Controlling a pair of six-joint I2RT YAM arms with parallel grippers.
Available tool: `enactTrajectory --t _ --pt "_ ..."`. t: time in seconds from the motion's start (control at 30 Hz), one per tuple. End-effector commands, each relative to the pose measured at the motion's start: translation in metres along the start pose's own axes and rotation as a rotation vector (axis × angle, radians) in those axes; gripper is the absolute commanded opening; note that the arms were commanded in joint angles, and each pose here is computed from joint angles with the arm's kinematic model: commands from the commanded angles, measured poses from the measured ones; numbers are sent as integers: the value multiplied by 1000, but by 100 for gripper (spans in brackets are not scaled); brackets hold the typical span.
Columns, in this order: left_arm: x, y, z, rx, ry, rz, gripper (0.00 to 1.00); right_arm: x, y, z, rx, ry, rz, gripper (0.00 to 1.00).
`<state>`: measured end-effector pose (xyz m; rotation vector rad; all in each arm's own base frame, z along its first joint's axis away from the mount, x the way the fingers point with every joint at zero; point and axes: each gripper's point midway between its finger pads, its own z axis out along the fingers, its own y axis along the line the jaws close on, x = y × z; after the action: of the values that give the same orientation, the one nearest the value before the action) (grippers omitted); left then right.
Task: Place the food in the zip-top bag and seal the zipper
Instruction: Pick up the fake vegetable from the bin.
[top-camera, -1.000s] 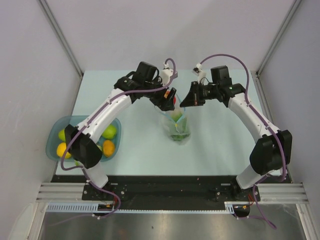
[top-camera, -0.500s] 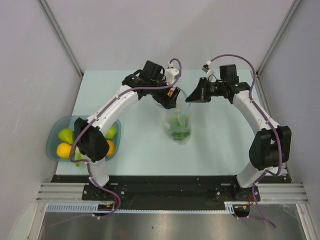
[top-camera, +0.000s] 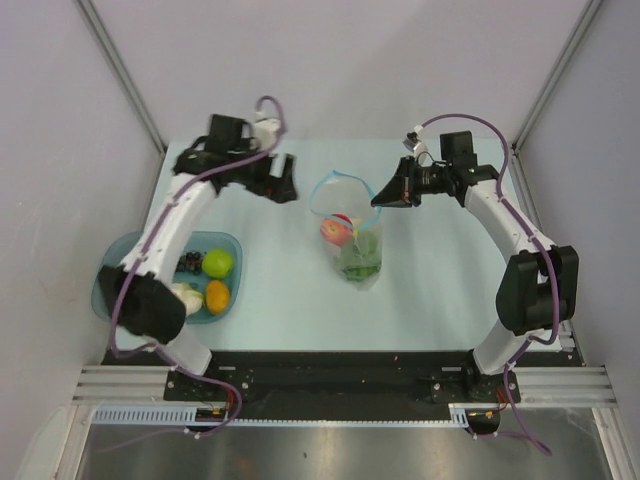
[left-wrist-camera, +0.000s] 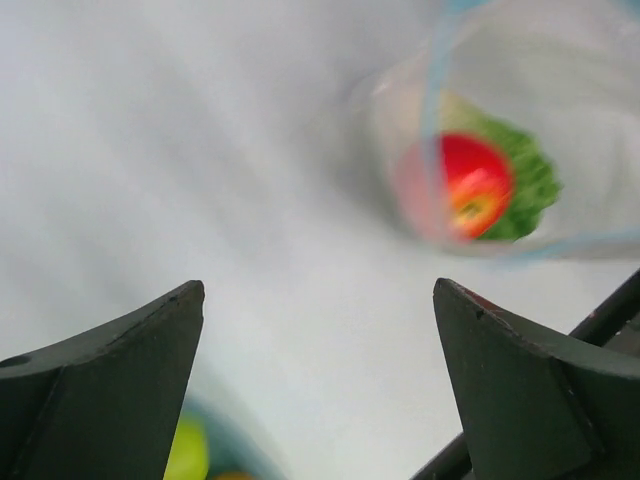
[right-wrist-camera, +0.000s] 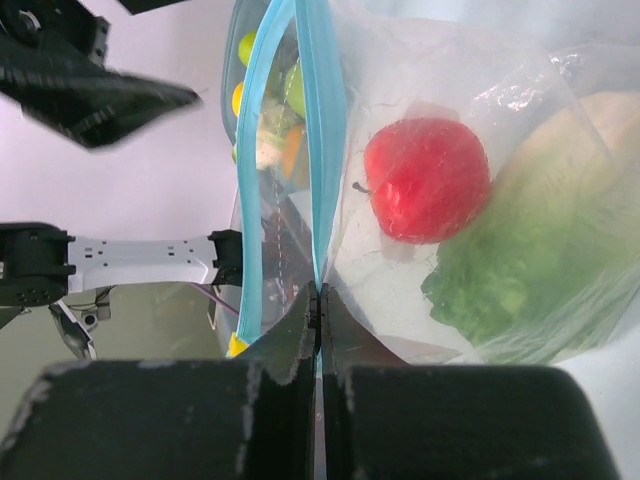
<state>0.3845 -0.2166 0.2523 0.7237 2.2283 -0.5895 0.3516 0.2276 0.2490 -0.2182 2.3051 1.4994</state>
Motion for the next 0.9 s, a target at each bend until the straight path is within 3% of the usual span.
enactTrajectory --t 0.0,0.2,0.37,0.57,0.87 --pt "63 45 -93 -57 50 -107 100 -5 9 -4 -22 0 -53 0" --pt "182 99 -179 -264 244 -274 99 -1 13 -2 6 7 -109 0" --pt "264 108 -206 -362 477 -333 100 10 17 7 14 44 -159 0" --pt "316 119 -206 -503 619 -407 100 19 22 16 17 65 -196 0" --pt "344 160 -182 -604 658 -470 100 18 24 17 26 63 -208 0"
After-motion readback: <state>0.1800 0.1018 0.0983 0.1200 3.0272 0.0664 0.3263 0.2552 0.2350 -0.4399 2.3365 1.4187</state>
